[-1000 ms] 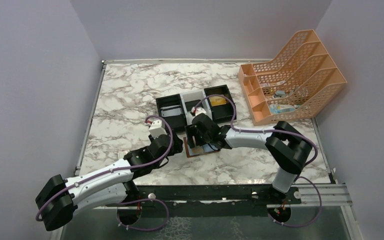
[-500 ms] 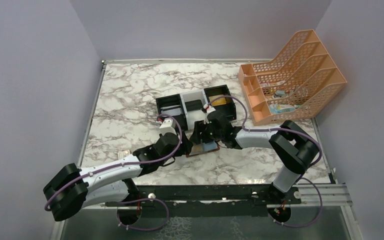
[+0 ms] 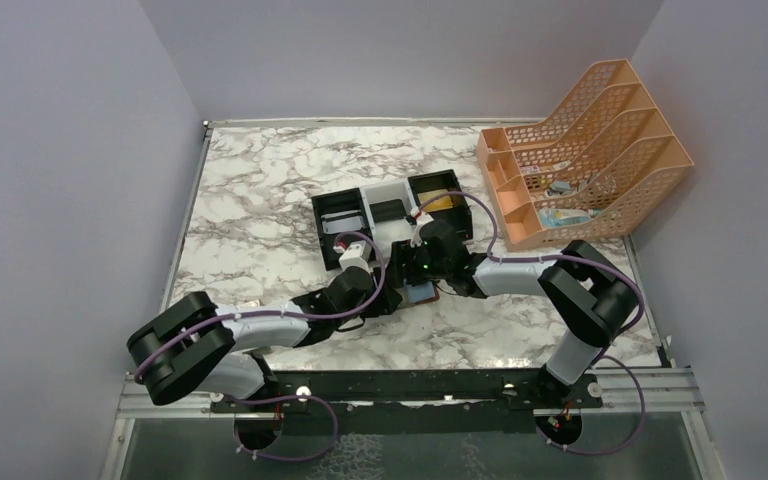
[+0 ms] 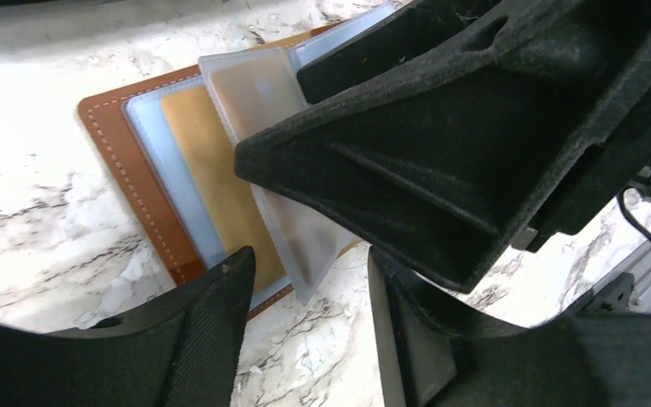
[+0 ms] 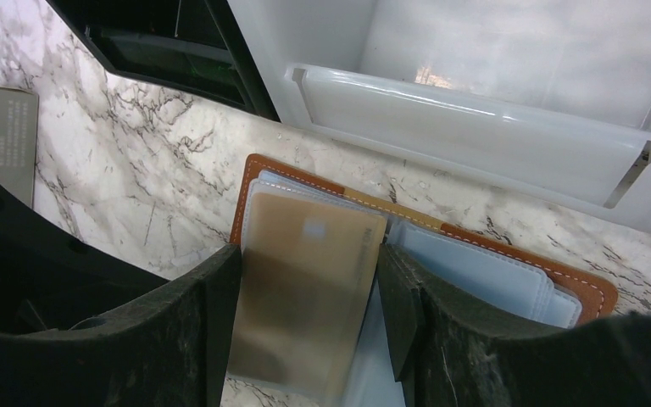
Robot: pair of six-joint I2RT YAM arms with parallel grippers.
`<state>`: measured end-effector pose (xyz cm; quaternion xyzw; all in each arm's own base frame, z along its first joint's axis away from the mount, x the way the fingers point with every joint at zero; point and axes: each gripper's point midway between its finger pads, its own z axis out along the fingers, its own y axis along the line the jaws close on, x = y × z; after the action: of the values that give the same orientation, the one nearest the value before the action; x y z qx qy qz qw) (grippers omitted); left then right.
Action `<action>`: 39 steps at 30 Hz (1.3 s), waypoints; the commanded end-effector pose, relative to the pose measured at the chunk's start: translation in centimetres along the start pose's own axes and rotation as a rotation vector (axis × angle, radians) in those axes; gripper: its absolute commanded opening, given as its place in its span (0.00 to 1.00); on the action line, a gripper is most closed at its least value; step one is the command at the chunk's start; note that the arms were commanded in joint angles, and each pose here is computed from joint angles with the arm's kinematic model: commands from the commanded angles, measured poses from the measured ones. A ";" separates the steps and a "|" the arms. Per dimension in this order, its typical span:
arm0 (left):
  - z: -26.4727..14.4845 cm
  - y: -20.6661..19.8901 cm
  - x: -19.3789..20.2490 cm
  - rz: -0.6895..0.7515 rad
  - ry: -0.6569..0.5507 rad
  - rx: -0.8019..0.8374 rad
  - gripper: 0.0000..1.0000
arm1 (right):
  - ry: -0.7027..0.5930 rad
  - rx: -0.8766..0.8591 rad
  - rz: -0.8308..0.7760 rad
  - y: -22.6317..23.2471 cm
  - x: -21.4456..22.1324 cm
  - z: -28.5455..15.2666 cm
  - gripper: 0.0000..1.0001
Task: Take the credit cards out of the card holder
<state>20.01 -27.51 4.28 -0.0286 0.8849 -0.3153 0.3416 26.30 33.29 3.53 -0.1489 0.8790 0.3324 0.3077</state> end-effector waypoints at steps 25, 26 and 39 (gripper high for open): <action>-0.7 1.7 0.1 0.094 0.055 -0.137 0.01 | -0.173 0.155 -0.006 -1.6 -2.9 -8.9 0.81; -1.1 2.1 0.2 0.116 0.070 -0.158 0.01 | -0.193 0.168 0.000 -1.9 -3.2 -9.4 0.81; -1.9 -0.1 0.4 0.237 0.133 -0.186 0.09 | -0.254 0.226 0.070 -5.1 -3.4 -10.9 0.82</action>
<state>18.63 -26.02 4.89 0.0424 0.9248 -0.2174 0.3092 26.10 23.24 10.37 -0.0551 0.8650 0.2691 0.4198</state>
